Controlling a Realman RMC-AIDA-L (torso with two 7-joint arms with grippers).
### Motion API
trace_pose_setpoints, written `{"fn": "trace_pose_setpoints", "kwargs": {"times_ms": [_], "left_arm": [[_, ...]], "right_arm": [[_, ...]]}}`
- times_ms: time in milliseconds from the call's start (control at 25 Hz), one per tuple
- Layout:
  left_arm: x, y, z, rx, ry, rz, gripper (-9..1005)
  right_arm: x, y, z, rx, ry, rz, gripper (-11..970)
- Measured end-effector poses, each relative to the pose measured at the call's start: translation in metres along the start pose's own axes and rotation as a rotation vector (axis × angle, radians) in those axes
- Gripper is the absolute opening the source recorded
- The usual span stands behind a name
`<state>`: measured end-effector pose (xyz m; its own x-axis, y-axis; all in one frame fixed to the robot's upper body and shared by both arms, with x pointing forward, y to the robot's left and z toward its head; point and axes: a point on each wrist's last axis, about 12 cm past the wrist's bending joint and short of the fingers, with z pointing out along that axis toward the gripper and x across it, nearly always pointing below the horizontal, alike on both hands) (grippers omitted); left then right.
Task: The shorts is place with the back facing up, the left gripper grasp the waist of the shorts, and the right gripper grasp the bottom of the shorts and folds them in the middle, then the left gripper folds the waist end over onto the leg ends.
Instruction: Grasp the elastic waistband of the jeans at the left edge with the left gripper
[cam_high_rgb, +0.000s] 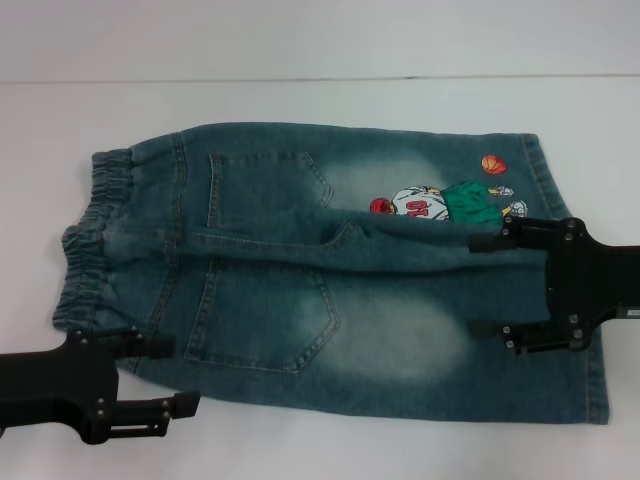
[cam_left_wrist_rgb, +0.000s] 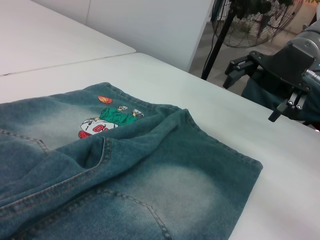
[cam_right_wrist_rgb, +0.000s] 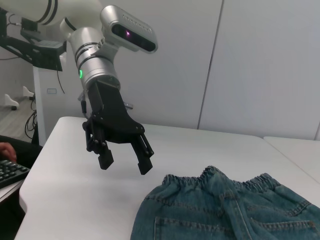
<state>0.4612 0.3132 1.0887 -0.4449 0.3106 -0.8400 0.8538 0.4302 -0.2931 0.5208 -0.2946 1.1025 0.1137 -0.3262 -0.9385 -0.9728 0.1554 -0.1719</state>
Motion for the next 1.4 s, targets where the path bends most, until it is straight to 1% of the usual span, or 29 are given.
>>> {"fn": "trace_pose_setpoints", "kwargs": {"times_ms": [520, 560, 640, 760, 800, 960, 1120, 1240, 1320, 1400], "left_arm": [[0.000, 0.001, -0.001, -0.010, -0.008, -0.002, 793], [0.001, 0.005, -0.006, -0.056, -0.020, -0.028, 793], [0.002, 0.009, -0.012, -0.103, -0.033, -0.062, 793], [0.003, 0.018, -0.029, -0.198, -0.071, -0.140, 793], [0.003, 0.023, -0.037, -0.237, -0.087, -0.175, 793], [0.003, 0.035, -0.055, -0.332, -0.109, -0.289, 793], [0.001, 0.045, -0.059, -0.385, -0.070, -0.408, 794], [-0.002, 0.057, -0.059, -0.426, -0.031, -0.526, 794], [-0.004, 0.063, -0.058, -0.430, -0.002, -0.588, 794], [-0.008, 0.067, -0.056, -0.431, 0.022, -0.626, 794]], "right_arm": [[0.000, 0.001, 0.001, -0.001, -0.002, -0.002, 861], [0.000, 0.001, 0.001, -0.002, -0.003, -0.003, 861], [0.000, 0.001, 0.002, -0.002, -0.003, -0.003, 861], [0.000, 0.001, 0.002, -0.002, -0.003, -0.004, 861], [0.000, 0.001, 0.002, -0.002, -0.003, -0.004, 861], [0.000, 0.001, 0.002, 0.000, -0.002, -0.005, 860], [0.001, 0.000, 0.003, 0.001, 0.001, -0.005, 860], [0.001, 0.000, 0.003, 0.000, 0.001, -0.006, 860], [0.000, 0.000, 0.002, 0.001, 0.002, -0.006, 860], [0.001, 0.000, 0.002, 0.001, 0.002, -0.006, 860]]}}
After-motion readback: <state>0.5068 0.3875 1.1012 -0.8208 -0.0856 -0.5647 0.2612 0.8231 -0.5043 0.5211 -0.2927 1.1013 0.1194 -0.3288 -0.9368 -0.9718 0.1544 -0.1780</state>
